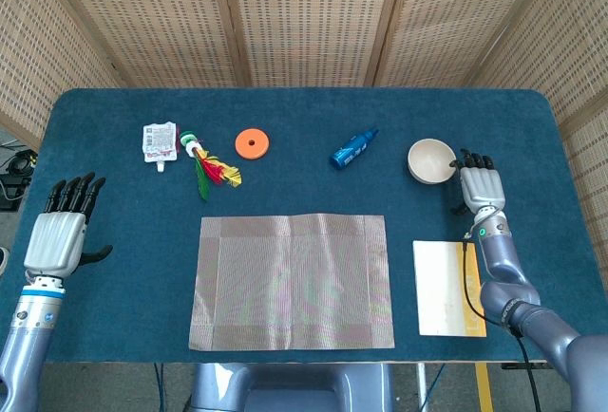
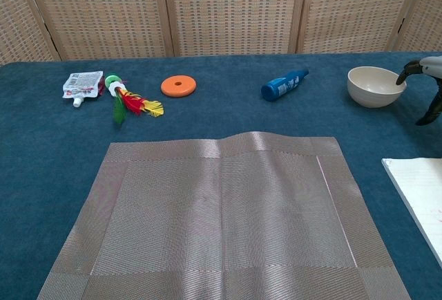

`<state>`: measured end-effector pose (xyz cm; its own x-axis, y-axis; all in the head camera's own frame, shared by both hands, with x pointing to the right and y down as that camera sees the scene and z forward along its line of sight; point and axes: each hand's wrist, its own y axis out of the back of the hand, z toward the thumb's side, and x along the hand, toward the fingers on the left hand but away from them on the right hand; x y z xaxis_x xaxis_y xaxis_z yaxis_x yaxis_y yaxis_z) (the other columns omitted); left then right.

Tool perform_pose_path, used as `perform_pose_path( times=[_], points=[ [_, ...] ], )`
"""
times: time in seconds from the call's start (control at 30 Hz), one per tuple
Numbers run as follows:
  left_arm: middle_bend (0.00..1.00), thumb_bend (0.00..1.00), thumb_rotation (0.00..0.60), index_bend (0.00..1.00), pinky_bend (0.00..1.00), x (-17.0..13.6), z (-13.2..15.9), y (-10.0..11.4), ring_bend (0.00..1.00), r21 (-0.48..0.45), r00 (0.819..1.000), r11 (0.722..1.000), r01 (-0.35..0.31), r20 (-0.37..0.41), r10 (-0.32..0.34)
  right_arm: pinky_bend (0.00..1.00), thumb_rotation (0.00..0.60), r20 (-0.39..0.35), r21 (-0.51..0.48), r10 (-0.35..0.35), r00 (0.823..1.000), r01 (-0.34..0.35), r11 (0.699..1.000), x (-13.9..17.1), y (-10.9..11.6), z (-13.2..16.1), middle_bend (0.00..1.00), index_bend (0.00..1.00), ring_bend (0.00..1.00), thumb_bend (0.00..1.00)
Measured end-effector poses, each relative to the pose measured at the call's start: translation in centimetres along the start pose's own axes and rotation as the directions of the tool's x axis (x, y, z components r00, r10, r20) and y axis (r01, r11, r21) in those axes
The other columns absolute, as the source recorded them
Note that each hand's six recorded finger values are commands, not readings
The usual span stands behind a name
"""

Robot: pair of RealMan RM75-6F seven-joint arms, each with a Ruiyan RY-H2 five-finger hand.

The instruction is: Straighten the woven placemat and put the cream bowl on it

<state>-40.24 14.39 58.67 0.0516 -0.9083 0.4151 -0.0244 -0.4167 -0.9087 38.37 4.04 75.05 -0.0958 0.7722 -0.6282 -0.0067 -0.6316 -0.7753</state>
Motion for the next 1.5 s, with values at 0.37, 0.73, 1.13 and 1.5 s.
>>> perform_pose_path(
  times=[0.37,0.73,1.13,1.5],
  points=[
    [0.0,0.0,0.6,0.0,0.0,0.2,-0.2,0.0,0.0,-0.008,1.0,1.0,0.002,-0.01,-0.003,0.0,0.6,-0.019,-0.022,-0.031,0.999,0.03,0.999,-1.2,-0.4,1.9,0.0,0.57,0.0,0.53],
    [0.0,0.0,0.6,0.0,0.0,0.2,-0.3,0.2,0.0,-0.017,1.0,1.0,0.001,-0.011,-0.001,0.0,0.6,-0.058,-0.052,-0.106,0.993,0.103,0.993,-1.7,0.5,3.5,0.0,0.69,0.0,0.61],
    [0.0,0.0,0.6,0.0,0.0,0.0,-0.2,0.5,0.0,-0.043,1.0,0.999,0.007,0.008,-0.007,0.0,0.6,-0.248,-0.134,-0.231,0.941,0.202,0.97,1.3,3.3,6.4,0.03,0.7,0.0,0.61],
    [0.0,0.0,0.6,0.0,0.0,-0.3,-0.2,0.9,0.0,-0.065,1.0,0.998,0.013,0.027,-0.011,0.0,0.6,-0.634,-0.064,-0.178,0.753,0.178,0.982,11.8,4.3,15.8,0.04,0.71,0.0,0.61]
  ],
)
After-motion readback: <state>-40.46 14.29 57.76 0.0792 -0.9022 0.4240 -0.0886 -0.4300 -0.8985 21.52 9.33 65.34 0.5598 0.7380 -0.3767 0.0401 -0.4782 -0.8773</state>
